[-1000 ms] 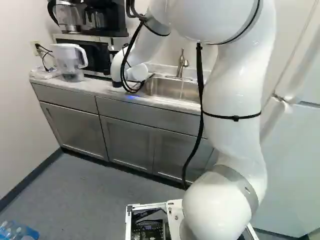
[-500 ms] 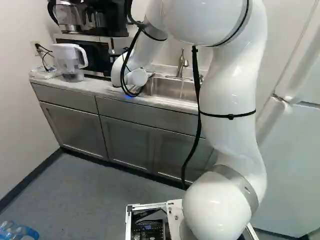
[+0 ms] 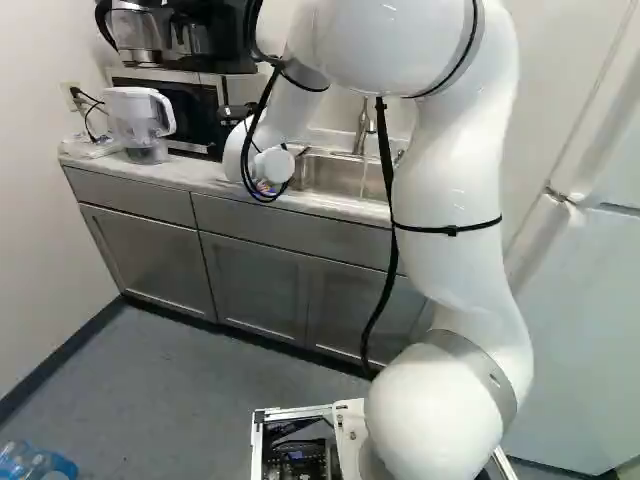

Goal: Rinse the cup and place it in the tray

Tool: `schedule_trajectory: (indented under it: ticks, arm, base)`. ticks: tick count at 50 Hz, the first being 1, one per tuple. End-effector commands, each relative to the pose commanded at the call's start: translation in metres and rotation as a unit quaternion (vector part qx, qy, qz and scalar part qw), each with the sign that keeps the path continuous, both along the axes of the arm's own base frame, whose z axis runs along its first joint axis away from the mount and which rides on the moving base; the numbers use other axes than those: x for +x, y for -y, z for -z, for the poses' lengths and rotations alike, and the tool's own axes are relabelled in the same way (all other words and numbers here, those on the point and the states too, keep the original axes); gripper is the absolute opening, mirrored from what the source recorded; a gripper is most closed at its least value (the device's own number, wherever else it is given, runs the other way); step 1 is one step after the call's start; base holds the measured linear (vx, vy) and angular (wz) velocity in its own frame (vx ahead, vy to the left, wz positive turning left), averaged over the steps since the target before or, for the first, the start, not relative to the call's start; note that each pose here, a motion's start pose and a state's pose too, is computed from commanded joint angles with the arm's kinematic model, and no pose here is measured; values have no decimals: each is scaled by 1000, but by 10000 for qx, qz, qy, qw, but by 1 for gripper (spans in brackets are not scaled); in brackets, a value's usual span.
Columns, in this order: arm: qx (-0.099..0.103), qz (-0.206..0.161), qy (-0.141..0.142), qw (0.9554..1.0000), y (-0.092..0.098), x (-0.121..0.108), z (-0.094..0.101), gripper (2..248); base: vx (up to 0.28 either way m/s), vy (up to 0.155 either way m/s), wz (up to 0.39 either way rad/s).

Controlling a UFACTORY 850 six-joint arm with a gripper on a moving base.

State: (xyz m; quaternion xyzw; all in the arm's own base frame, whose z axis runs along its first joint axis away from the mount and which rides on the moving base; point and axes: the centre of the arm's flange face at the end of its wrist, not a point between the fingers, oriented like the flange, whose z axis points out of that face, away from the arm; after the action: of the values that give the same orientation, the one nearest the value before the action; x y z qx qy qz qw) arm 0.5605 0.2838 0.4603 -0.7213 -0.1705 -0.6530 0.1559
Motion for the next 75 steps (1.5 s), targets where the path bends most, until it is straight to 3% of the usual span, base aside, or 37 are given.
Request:
schedule_trajectory:
  ticks: [42, 43, 47, 48, 53, 54, 65, 75]
  arm:
    - [32, 27, 63, 10000, -8, 23, 3, 246]
    - [32, 27, 63, 10000, -8, 23, 3, 212]
    - [32, 27, 63, 10000, -8, 23, 3, 212]
    - [32, 27, 63, 10000, -8, 23, 3, 173]
    - [32, 27, 63, 10000, -8, 23, 3, 173]
    - [32, 27, 63, 10000, -8, 23, 3, 136]
    - [44, 33, 88, 9999, -7, 23, 0, 126]
    - [72, 112, 146, 9998, 6, 21, -12, 126]
  base:
    - [0, 0, 0]
    - [0, 0, 0]
    - [0, 0, 0]
    - [0, 0, 0]
    - [0, 0, 0]
    - [0, 0, 0]
    - [0, 0, 0]
    - [0, 0, 0]
